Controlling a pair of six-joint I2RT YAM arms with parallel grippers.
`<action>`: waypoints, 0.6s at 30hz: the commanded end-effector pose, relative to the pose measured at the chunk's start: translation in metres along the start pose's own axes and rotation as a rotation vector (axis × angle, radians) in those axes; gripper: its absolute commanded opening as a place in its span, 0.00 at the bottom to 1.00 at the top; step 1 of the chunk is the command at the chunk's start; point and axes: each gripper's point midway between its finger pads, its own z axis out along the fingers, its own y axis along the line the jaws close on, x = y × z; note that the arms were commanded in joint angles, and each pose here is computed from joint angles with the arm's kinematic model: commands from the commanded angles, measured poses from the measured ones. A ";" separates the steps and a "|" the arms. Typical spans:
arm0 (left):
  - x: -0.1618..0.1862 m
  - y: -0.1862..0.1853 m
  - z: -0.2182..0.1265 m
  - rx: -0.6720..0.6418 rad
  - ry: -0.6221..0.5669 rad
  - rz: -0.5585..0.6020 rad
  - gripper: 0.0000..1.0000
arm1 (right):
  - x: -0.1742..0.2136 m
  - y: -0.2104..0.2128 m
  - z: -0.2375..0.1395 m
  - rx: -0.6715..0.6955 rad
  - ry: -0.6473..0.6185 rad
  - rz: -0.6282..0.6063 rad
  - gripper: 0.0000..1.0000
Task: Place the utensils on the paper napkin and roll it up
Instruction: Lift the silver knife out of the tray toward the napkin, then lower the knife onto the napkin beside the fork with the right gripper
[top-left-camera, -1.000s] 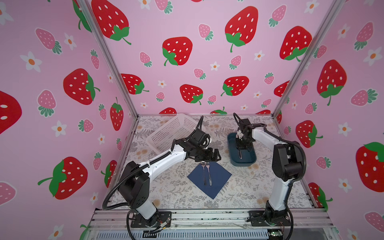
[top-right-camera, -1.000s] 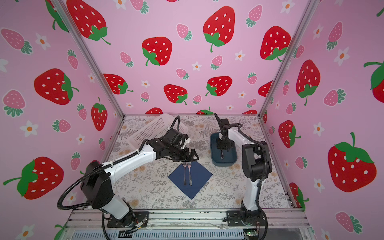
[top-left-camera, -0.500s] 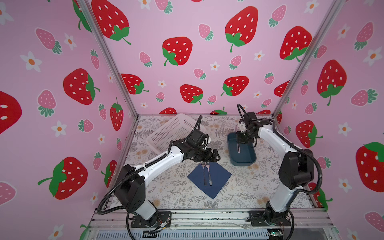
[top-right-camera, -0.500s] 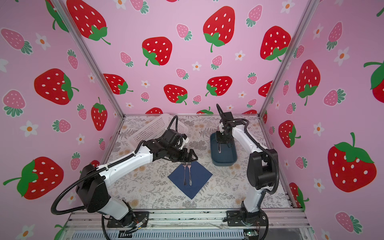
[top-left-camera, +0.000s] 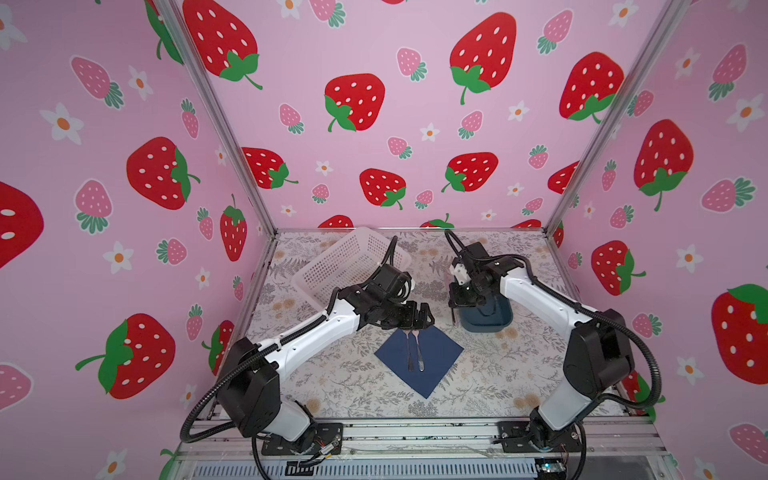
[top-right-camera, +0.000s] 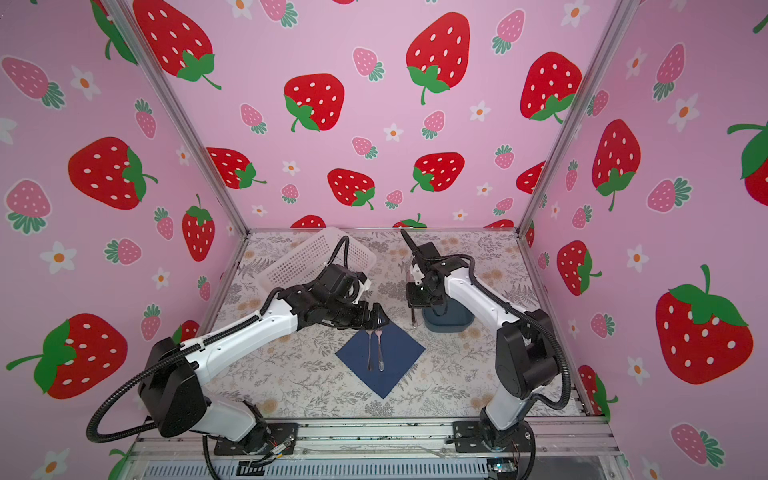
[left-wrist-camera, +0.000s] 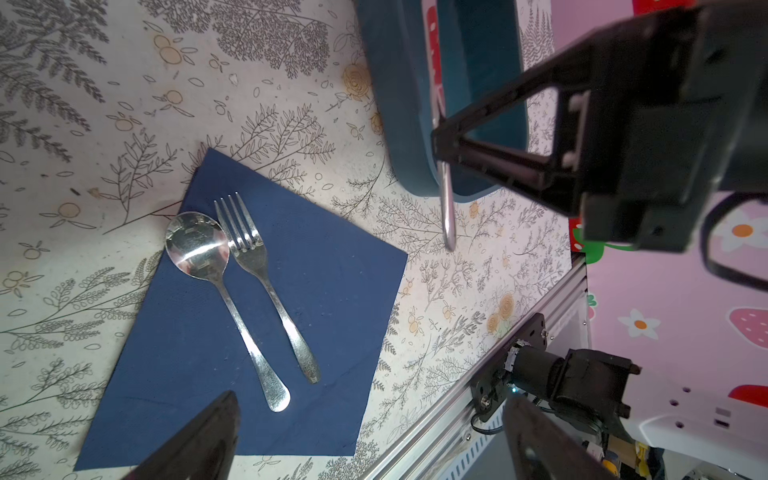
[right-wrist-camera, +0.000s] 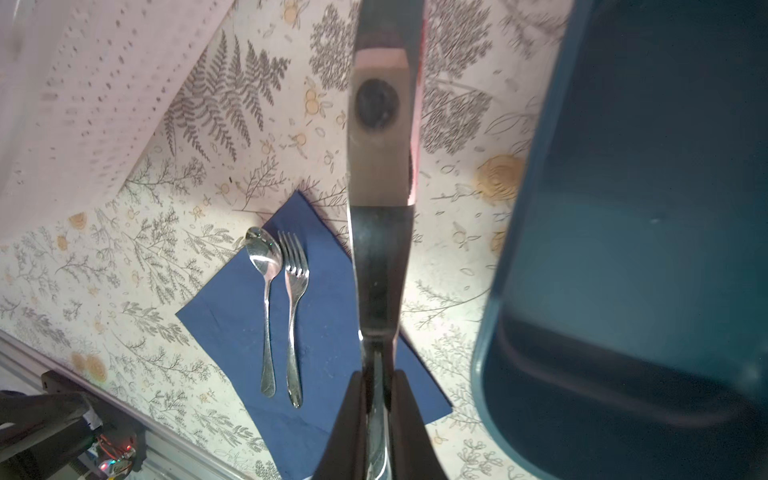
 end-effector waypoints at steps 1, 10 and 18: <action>0.003 0.010 -0.004 -0.026 -0.022 -0.029 1.00 | 0.008 0.021 0.004 -0.054 -0.023 0.026 0.07; 0.010 0.020 -0.012 -0.033 -0.047 -0.056 0.99 | 0.045 0.047 0.042 -0.092 0.051 0.023 0.07; 0.016 0.027 -0.015 -0.053 -0.052 -0.064 0.99 | 0.068 0.052 0.060 -0.080 0.098 0.021 0.07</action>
